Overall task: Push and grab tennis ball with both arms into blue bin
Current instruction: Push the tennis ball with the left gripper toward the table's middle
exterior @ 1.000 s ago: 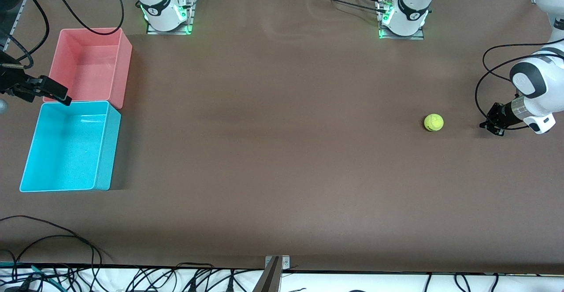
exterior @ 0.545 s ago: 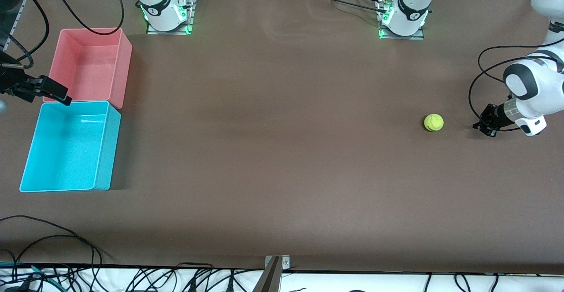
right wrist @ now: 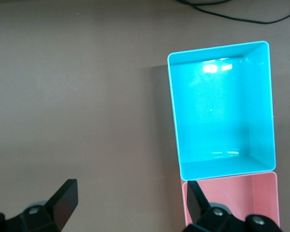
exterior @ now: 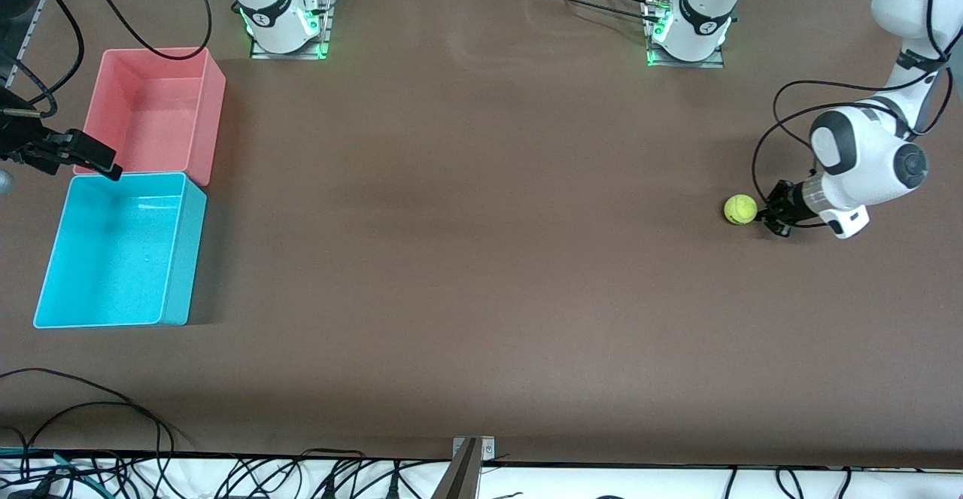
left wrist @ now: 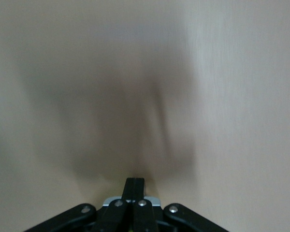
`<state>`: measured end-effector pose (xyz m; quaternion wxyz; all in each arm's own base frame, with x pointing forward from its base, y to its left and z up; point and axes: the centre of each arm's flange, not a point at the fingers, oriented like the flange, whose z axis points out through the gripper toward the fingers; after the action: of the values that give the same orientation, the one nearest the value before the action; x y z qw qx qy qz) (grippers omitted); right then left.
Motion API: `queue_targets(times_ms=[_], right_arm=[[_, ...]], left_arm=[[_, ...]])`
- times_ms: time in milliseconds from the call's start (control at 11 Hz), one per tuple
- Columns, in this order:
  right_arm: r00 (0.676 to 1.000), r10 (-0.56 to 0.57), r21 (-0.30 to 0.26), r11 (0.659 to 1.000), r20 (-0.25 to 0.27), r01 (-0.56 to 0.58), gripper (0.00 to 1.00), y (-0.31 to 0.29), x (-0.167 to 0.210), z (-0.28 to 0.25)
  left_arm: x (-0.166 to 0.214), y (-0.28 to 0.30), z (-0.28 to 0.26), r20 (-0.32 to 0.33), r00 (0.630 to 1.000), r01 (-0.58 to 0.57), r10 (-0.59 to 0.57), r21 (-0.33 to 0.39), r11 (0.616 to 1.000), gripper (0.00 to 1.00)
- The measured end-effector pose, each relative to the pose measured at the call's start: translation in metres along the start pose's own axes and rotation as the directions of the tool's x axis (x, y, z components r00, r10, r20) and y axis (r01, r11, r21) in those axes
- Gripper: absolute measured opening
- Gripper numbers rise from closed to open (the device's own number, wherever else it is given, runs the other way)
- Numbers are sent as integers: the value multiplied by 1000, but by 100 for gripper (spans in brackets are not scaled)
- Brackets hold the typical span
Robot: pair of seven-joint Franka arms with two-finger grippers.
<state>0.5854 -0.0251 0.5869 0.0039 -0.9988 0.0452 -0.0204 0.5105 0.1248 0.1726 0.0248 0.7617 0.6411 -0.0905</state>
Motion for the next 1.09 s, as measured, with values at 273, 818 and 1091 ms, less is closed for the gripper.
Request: queue_targets(times_ms=[273,818,1091], right_arm=[[1000,0,0,1000,0,0,100,0,0,0],[1000,0,0,1000,0,0,100,0,0,0],[1000,0,0,1000,0,0,100,0,0,0]], left_arm=[[-100,26,7,45,990,135,-136,15,991,1],[-326,79,-22,53,924,379,-380,22,925,1],[-288,112,-81,22,921,385,-388,88,919,1]])
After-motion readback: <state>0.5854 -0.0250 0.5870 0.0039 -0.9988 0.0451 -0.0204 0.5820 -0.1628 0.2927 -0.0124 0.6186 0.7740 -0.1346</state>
